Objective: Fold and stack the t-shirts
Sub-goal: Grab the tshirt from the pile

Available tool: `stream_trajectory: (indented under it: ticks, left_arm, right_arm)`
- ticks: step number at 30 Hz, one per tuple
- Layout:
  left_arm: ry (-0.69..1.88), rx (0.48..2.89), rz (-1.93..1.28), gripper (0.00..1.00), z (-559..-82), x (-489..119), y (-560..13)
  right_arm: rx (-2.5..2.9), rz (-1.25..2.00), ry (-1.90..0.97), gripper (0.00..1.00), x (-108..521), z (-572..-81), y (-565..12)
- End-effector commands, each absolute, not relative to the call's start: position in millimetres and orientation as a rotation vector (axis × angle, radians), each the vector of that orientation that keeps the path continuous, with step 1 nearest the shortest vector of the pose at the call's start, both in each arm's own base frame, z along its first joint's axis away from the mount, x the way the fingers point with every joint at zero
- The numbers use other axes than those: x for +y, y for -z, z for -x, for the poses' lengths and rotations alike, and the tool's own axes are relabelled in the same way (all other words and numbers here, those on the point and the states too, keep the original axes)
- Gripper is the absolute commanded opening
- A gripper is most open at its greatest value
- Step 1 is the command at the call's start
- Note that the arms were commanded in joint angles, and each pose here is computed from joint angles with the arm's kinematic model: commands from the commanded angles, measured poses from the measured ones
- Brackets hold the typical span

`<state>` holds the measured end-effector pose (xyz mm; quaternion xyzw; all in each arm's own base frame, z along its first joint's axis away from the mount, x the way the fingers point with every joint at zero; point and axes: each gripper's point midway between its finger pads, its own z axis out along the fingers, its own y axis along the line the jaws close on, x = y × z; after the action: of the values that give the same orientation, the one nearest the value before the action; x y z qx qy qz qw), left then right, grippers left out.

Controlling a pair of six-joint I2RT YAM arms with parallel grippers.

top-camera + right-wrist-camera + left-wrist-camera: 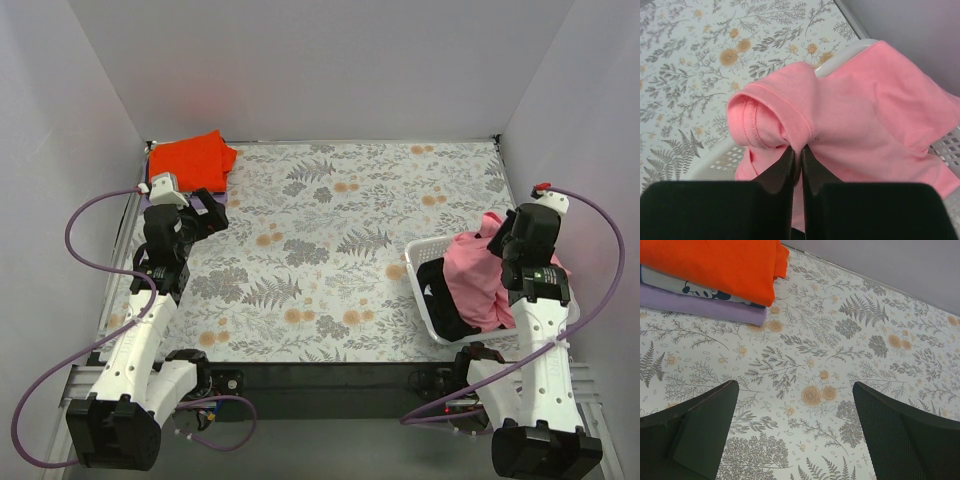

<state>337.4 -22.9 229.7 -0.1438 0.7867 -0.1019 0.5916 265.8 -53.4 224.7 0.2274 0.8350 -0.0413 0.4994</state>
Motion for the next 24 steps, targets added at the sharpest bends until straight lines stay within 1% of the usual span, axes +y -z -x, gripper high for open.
stream_trajectory:
  ticks: [1,5,10,12,15,17,18,20,24]
  left_arm:
    - [0.228,1.833,0.315,0.98,-336,-24,-229]
    - [0.233,1.836,0.307,0.98,-336,-26,-229]
    - [0.233,1.845,0.307,0.98,-336,-27,-226]
    - [0.234,1.847,0.307,0.98,-337,-27,-225]
    - [0.235,1.847,0.306,0.98,-337,-27,-225]
    - [0.236,1.848,0.304,0.98,-336,-28,-225]
    - [0.235,1.849,0.303,0.98,-336,-28,-225]
    - [0.233,1.849,0.303,0.98,-336,-27,-224]
    - [0.232,1.850,0.306,0.98,-337,-27,-224]
  right_arm:
    - [2.052,-0.538,0.137,0.13,-58,-262,-218]
    - [2.159,-0.506,0.078,0.23,-46,-263,-185]
    - [2.229,-0.467,-0.052,0.26,-24,-262,-158]
    - [2.265,-0.466,-0.080,0.29,-19,-258,-142]
    - [2.294,-0.459,-0.107,0.31,-15,-256,-127]
    - [2.299,-0.461,-0.136,0.34,-11,-258,-123]
    - [2.301,-0.457,-0.151,0.37,-9,-258,-123]
    - [2.304,-0.441,-0.195,0.40,-2,-258,-124]
    - [2.283,-0.430,-0.189,0.47,-2,-255,-130]
